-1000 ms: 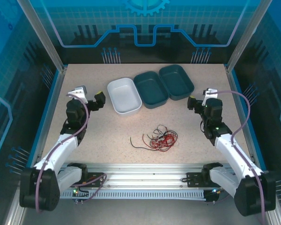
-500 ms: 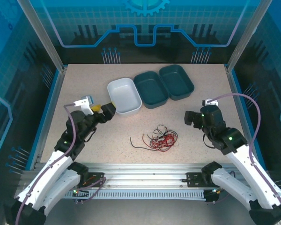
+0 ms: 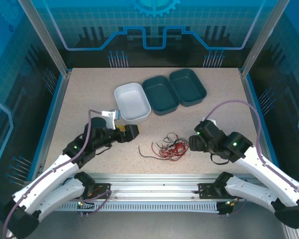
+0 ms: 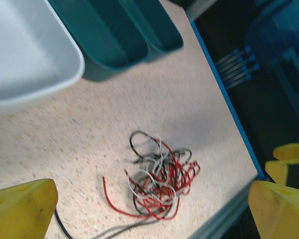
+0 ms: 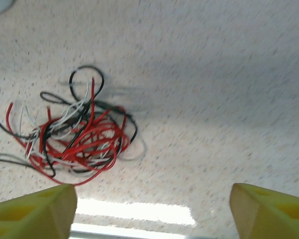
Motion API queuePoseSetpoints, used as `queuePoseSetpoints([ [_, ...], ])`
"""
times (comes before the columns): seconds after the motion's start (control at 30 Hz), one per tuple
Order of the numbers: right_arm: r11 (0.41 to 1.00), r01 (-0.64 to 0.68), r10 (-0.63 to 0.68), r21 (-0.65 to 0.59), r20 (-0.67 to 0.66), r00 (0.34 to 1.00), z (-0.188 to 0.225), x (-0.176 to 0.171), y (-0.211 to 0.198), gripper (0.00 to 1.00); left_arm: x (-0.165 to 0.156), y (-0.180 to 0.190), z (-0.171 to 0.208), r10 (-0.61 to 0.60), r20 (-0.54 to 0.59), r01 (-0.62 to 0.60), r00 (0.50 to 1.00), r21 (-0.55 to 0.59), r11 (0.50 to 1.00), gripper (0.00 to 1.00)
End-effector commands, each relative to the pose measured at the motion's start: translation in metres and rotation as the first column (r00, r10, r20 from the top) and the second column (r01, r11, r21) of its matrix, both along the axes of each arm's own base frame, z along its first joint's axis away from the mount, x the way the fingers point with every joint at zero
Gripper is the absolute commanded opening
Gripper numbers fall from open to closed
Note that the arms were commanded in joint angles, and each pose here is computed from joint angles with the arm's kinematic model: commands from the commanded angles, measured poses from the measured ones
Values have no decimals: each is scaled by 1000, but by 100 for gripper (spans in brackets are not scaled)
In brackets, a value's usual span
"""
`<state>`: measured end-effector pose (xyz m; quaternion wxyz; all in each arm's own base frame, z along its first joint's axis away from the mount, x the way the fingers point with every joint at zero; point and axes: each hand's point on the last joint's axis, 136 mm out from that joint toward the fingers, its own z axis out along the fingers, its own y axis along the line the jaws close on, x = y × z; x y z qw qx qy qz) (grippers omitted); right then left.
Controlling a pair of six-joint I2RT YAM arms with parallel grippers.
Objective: Untangle the cables
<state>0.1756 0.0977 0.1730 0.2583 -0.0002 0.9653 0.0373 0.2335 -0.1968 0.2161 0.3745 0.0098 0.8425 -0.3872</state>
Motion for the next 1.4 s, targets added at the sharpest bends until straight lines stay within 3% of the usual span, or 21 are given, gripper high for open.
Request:
queuePoseSetpoints([
  [0.0, 999, 36, -33, 28, -113, 993, -22, -16, 11, 73, -7, -15, -20, -36, -34, 37, 999, 29, 999, 99],
  [0.37, 980, 113, -86, 163, -163, 983, -65, 7, 49, 54, 1, -64, -64, -117, -133, 115, 984, -22, 993, 98],
  [0.6, 938, 215, -156, 270, -224, 962, -82, 19, 53, 43, 9, -85, -88, -158, -172, 166, 972, 28, 986, 75],
  [0.87, 927, 234, -156, 292, -267, 951, -98, 24, 65, 49, 8, -113, -111, -233, -210, 244, 949, 27, 969, 71],
  [1.0, 923, 228, -134, 309, -297, 946, -107, 25, 76, 48, 10, -122, -124, -243, -231, 258, 942, 39, 965, 64],
  [1.27, 936, 194, -108, 295, -284, 953, -97, 31, 82, 27, 18, -143, -137, -283, -240, 291, 928, -4, 957, 46],
  [1.37, 939, 176, -94, 296, -273, 957, -86, 32, 85, 22, 25, -152, -138, -292, -231, 296, 928, -14, 955, 32],
])
